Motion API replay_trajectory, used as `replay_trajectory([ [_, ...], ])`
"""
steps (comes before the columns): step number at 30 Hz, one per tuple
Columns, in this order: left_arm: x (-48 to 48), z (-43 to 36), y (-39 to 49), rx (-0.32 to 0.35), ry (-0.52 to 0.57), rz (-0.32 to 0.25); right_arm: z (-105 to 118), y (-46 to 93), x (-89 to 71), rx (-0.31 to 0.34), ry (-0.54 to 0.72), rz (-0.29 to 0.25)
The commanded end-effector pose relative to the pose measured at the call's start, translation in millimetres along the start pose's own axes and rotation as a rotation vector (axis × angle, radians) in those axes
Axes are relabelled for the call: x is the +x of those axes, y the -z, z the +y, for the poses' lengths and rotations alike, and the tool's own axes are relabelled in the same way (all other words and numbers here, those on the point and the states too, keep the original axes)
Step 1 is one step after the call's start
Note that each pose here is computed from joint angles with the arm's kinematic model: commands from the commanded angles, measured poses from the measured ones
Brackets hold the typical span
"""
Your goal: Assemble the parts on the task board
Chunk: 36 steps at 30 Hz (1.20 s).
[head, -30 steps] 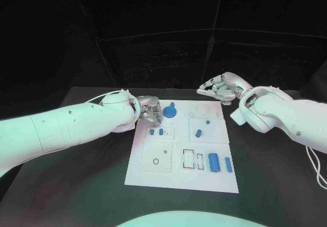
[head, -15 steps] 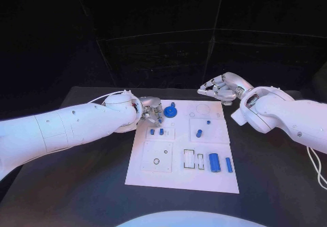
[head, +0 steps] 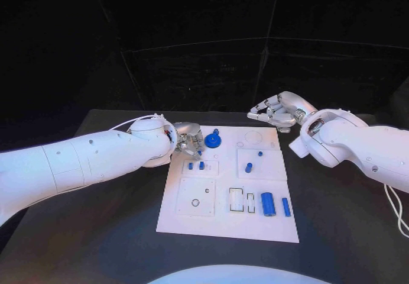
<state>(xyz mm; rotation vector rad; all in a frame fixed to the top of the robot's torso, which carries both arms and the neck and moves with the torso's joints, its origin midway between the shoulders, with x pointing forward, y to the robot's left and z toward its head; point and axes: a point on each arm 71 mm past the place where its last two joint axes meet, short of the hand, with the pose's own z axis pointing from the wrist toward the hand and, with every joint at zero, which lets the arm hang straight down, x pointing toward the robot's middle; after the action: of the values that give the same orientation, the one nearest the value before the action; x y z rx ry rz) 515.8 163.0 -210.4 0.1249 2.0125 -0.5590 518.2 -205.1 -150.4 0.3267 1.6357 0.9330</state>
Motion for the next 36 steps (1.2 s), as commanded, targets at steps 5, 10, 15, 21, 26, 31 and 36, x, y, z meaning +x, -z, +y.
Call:
replay_trajectory([
  [5,0.1,6.5,1.1,-0.038,0.012,-0.033,0,0.4,-0.7,-0.002,-0.001,0.008],
  [10,-1.1,10.6,2.9,-0.05,0.015,-0.043,-1,0.9,-1.3,0.004,-0.001,0.011],
  [15,-2.3,15.4,5.8,-0.059,0.018,-0.051,-4,1.8,-3.1,0.018,0.002,0.015],
  [21,-4.9,25.8,13.2,-0.065,0.031,-0.063,-11,3.0,-6.1,0.044,0.04,0.034],
  [26,-8.9,37.4,21.9,-0.064,0.075,-0.083,-18,4.3,-9.6,0.063,0.124,0.056],
  [31,-21.8,49.1,33.0,0.008,0.268,-0.223,-22,8.3,-11.4,0.062,0.261,0.07],
  [36,-34.2,59.1,44.7,0.091,0.567,-0.381,-24,14.5,-6.7,0.04,0.409,0.077],
])
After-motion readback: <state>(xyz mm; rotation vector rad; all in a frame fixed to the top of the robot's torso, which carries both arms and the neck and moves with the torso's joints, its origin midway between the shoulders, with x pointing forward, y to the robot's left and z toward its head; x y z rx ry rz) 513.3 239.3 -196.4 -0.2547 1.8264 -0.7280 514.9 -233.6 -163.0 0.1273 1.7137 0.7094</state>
